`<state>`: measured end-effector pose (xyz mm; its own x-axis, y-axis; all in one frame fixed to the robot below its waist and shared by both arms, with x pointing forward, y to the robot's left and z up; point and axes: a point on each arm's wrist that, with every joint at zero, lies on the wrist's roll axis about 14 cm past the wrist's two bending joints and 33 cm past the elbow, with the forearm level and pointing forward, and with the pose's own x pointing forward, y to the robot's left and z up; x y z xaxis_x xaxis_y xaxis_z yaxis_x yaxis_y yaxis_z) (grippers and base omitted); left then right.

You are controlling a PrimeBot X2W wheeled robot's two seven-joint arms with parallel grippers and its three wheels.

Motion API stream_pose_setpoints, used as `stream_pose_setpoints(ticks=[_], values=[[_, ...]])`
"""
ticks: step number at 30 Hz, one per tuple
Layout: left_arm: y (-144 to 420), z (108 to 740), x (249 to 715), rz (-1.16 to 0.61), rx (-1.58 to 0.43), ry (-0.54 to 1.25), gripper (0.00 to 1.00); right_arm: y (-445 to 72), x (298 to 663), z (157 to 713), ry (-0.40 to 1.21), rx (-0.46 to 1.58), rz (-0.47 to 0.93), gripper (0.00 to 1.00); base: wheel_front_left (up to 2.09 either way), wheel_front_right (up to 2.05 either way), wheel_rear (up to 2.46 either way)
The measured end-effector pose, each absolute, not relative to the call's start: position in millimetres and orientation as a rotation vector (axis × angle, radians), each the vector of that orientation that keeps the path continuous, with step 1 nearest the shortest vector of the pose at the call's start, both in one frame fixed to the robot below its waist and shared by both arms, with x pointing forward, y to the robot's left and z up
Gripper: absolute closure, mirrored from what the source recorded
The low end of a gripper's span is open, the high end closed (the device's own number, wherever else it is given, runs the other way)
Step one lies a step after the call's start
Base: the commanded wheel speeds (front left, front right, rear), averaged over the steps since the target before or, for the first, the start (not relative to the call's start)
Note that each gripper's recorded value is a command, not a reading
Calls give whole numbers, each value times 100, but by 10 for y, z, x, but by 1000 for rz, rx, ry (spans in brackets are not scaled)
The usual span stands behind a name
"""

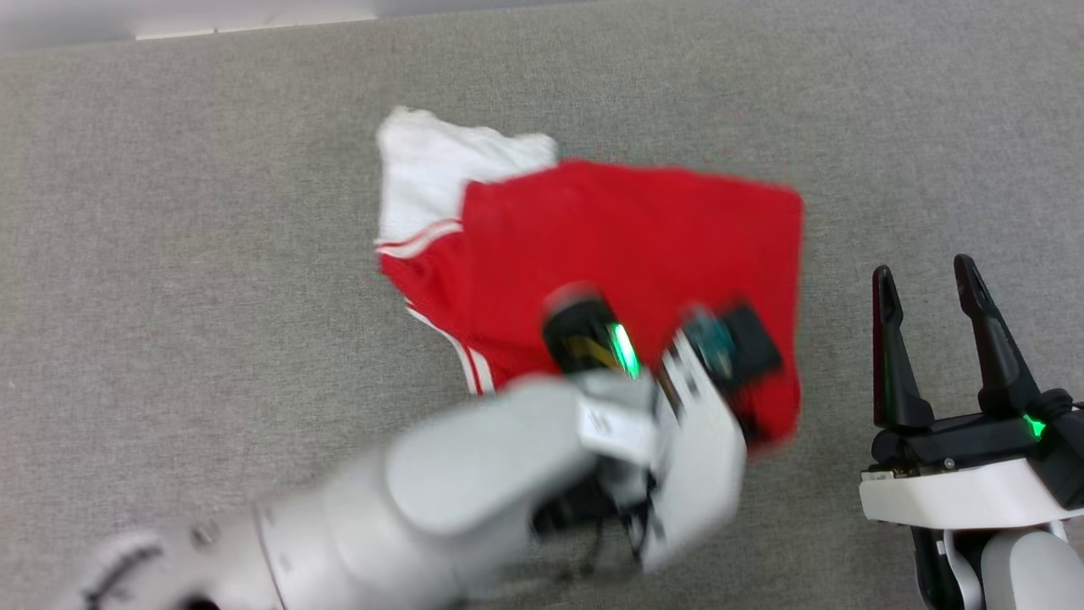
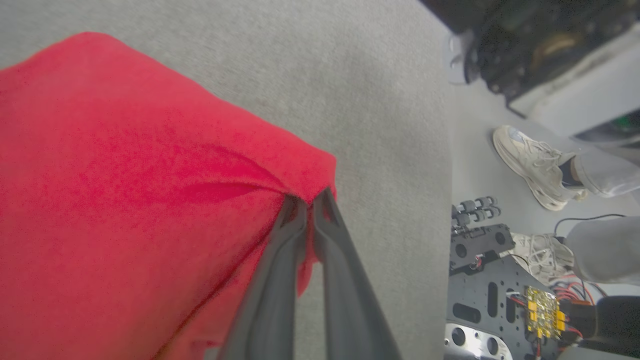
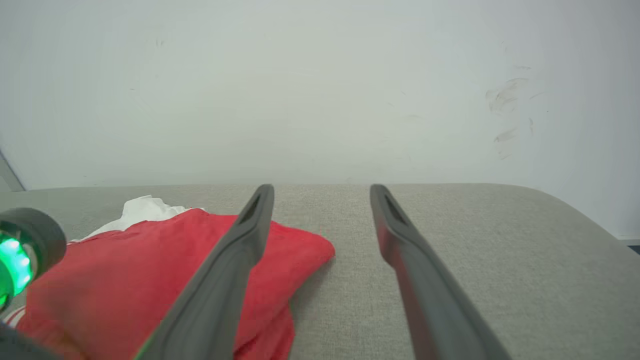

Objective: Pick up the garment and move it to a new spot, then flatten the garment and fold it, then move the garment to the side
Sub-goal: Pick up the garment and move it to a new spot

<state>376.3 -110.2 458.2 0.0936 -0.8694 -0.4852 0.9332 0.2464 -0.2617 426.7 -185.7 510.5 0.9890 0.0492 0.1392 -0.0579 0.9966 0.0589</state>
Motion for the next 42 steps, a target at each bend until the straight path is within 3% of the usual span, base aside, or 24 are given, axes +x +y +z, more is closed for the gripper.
stream_pose_setpoints(ticks=[7,8,9,18,28,34,42], values=[[-1140,4305,3243,-1392,101,739,100,-1866,4275,5111,-140,61,51,0,0,0,0],[-1150,4321,3236,-1388,87,727,62,-1864,4269,5119,-141,60,52,0,0,0,0],[-1160,4360,3267,-1379,74,696,0,-1866,4258,5125,-142,60,51,0,0,0,0],[-1026,5082,3942,-1171,-38,253,0,-1853,4052,5245,-160,47,55,0,0,0,0],[-17,5688,4519,-691,-6,-82,0,-1744,3841,5429,-205,51,88,0,0,0,0],[625,6011,4491,-429,12,-219,0,-1671,3762,5492,-221,56,111,0,0,0,0],[1366,5903,4121,-160,14,-257,0,-1635,3687,5567,-243,59,123,0,0,0,0]])
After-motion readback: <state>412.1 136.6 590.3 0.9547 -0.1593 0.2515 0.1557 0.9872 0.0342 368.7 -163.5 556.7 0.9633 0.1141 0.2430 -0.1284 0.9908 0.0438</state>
